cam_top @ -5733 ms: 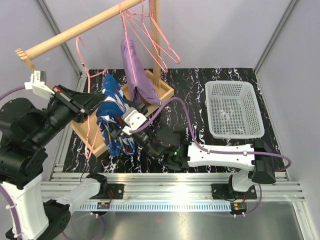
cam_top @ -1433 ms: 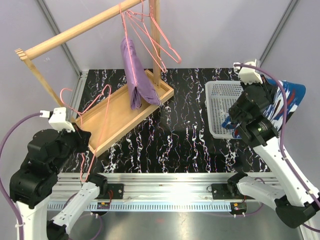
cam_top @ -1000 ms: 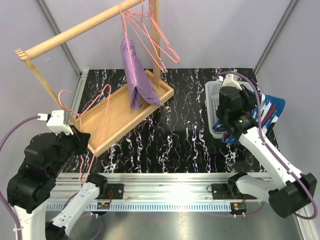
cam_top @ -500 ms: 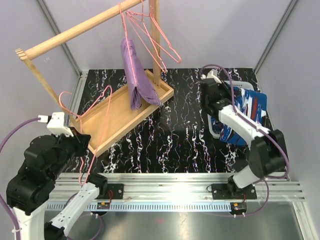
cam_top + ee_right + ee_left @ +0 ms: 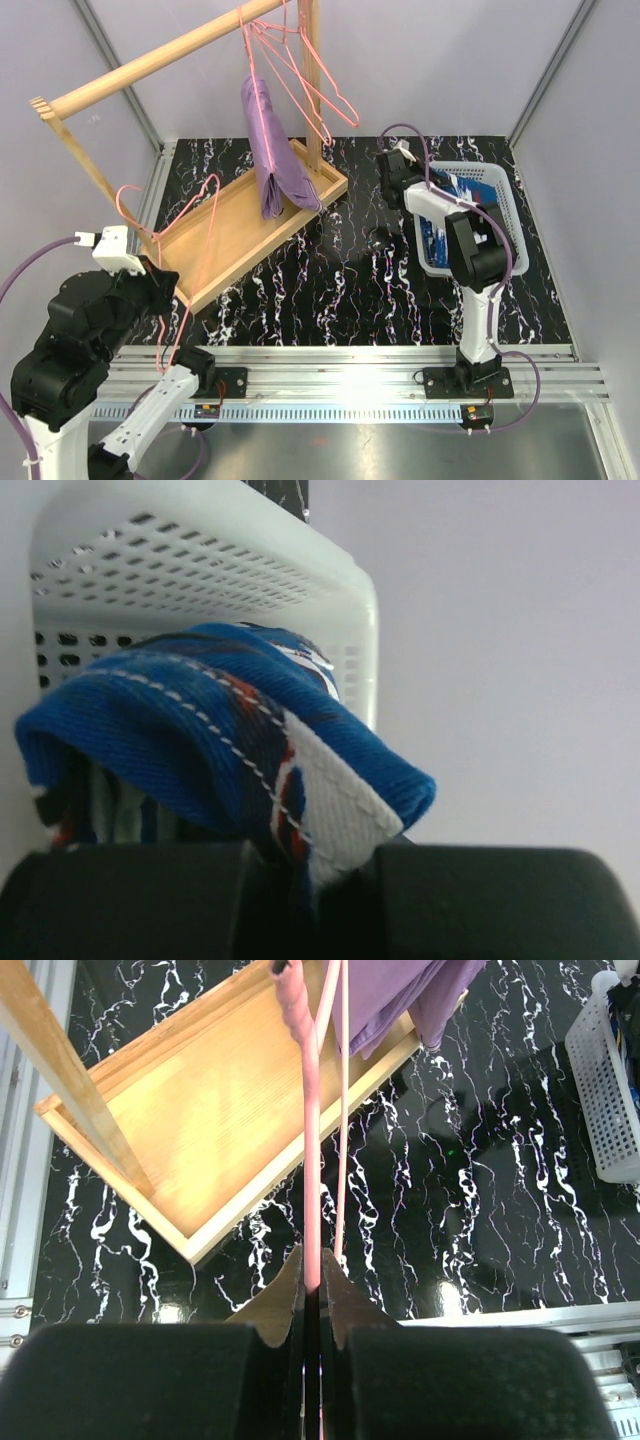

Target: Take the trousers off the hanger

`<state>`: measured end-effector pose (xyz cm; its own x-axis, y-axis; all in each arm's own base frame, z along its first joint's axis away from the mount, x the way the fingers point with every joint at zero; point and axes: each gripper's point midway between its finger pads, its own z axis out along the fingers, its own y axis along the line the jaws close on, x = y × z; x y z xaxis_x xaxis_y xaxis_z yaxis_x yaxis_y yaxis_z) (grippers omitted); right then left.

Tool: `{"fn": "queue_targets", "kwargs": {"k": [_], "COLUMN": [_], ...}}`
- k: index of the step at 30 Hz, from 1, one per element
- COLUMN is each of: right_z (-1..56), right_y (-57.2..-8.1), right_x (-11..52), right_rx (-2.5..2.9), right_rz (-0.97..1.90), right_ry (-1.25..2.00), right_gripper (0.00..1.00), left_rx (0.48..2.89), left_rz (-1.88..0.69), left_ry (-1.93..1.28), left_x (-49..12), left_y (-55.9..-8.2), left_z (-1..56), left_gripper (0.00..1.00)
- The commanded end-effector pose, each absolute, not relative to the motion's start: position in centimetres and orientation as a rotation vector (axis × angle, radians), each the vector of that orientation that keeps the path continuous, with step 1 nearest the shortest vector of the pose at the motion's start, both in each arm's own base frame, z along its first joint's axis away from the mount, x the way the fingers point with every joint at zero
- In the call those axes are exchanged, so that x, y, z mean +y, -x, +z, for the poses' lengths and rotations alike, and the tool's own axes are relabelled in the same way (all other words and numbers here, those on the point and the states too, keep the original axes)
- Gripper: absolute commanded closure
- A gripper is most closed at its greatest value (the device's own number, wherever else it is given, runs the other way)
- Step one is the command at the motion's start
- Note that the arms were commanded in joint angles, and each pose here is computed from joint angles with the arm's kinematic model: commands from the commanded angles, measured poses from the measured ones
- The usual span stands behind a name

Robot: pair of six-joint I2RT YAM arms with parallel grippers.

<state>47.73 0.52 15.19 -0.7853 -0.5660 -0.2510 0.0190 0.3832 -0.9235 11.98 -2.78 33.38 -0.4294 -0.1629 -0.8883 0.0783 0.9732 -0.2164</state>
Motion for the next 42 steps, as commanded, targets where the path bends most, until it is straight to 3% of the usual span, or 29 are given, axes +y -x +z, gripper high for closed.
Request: {"fn": "queue_targets", "kwargs": {"k": [1, 3, 8, 12, 13, 16, 18, 19, 23, 33, 37, 42], "right_z": [16.6, 16.9, 18.1, 20.1, 20.6, 21.7, 22.5, 23.0, 26.4, 33.4, 36.8, 38.3], "right_y": [-48.9, -49.2, -48.9, -48.1, -47.8, -46.4, -45.1, -44.6, -41.9, -35.4, -31.0, -28.5], "right_x": [0.4, 0.5, 0.4, 0.9, 0.9, 1.0, 1.3, 1.4, 2.3, 12.4, 14.0, 13.8], "right_rx": [2.1, 2.088, 2.131, 2.145, 2.149, 2.197, 2.235, 2.237, 2.236, 2.1, 1.953, 1.86], "right_rz": [-1.338, -1.306, -1.201, -1.077, -1.061, -1.006, -0.929, -0.895, -0.684, 0.322, 0.532, 0.599], "right_ry": [0.261, 0.21, 0.111, 0.081, 0.083, 0.104, 0.112, 0.108, 0.081, 0.19, 0.212, 0.169], "right_gripper": [1.0, 0.97, 0.68, 0.55, 0.41, 0.29, 0.26, 0.01, 0.01, 0.01, 0.01, 0.01], "left_rx": [1.945, 1.948, 1.946, 1.933, 1.928, 1.921, 1.926, 1.917, 1.946, 1.938, 1.943, 1.936], "left_rz": [-0.255, -0.258, -0.25, -0.199, -0.173, -0.148, -0.138, -0.127, -0.091, 0.06, 0.172, 0.263], "left_ry": [0.076, 0.077, 0.098, 0.147, 0.166, 0.184, 0.189, 0.199, 0.202, 0.278, 0.318, 0.379], "left_x": [-2.4, -2.5, -2.4, -1.4, -0.9, -0.6, -0.7, -0.4, -0.7, 0.4, 1.6, 2.1], "left_y": [-12.5, -12.6, -12.9, -13.2, -13.3, -13.8, -14.3, -14.4, -16.1, -19.7, -20.8, -22.4], "left_z": [35.1, 35.2, 35.6, 37.1, 37.4, 38.6, 39.1, 39.6, 40.0, 43.6, 44.0, 44.2], "left_gripper": [1.0, 1.0, 1.0, 1.0, 1.0, 1.0, 1.0, 1.0, 1.0, 1.0, 1.0, 1.0]}}
